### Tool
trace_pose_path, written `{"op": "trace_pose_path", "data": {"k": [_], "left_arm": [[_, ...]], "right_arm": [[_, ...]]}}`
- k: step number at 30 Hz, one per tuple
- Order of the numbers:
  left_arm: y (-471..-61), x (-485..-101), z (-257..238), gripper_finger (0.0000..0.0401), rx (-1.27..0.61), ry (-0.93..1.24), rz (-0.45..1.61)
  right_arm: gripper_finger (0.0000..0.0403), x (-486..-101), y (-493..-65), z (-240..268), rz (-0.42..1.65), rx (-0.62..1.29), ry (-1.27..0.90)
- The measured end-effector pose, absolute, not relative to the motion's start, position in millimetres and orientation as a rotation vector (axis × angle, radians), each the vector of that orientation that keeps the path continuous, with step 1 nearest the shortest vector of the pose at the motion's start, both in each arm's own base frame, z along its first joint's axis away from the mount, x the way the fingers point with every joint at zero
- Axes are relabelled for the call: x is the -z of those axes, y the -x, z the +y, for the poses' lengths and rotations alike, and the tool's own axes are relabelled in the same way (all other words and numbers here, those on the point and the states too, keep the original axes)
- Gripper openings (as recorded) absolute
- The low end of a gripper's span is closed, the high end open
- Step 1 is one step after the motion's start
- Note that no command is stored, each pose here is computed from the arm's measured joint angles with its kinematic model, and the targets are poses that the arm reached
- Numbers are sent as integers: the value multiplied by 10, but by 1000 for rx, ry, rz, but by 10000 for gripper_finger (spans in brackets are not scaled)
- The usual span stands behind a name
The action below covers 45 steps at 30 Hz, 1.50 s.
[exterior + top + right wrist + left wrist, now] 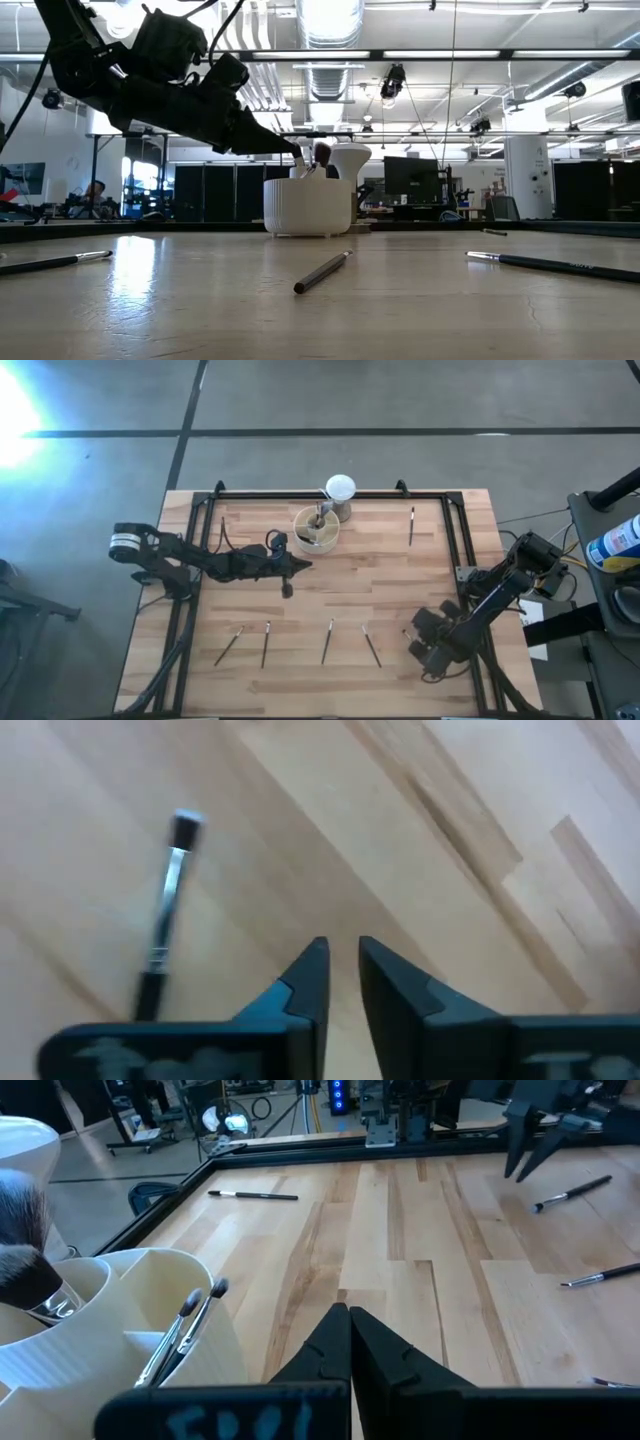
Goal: Put items in baskets/containers
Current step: Put the black blush brush into the white organizer
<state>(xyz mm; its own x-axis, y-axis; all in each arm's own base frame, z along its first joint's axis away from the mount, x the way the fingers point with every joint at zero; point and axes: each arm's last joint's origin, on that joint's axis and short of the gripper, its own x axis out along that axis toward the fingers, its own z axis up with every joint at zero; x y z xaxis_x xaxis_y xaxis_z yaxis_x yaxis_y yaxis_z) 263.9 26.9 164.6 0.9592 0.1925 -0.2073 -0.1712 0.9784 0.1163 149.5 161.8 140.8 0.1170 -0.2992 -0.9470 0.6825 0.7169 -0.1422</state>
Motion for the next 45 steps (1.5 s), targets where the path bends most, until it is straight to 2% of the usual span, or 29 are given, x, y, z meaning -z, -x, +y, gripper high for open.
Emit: {"op": "trace_pose_path", "data": {"k": [10,15,19,24,35,41,45], "left_arm": [[-2639,-1646,269,0,-185,-95,220],[-2639,-1645,269,0,-185,-94,221],[-2638,-1641,268,0,-184,-93,225],[-2638,-1641,268,0,-185,-88,225],[-2638,-1641,268,0,-188,-57,221],[-2655,-1655,278,1,-224,16,220],[-2668,-1648,287,30,-274,39,247]], "right_arm": [[134,-1574,-1731,1680,1193,709,-479],[147,-1499,-1811,1672,1171,654,-518],[147,-1404,-1842,1656,1184,682,-495],[125,-1303,-1867,1671,1207,689,-451],[30,-1287,-1885,1689,1219,644,-419],[17,-1347,-1870,1666,1224,581,-359],[15,-1474,-1872,1638,1139,543,-323]]}}
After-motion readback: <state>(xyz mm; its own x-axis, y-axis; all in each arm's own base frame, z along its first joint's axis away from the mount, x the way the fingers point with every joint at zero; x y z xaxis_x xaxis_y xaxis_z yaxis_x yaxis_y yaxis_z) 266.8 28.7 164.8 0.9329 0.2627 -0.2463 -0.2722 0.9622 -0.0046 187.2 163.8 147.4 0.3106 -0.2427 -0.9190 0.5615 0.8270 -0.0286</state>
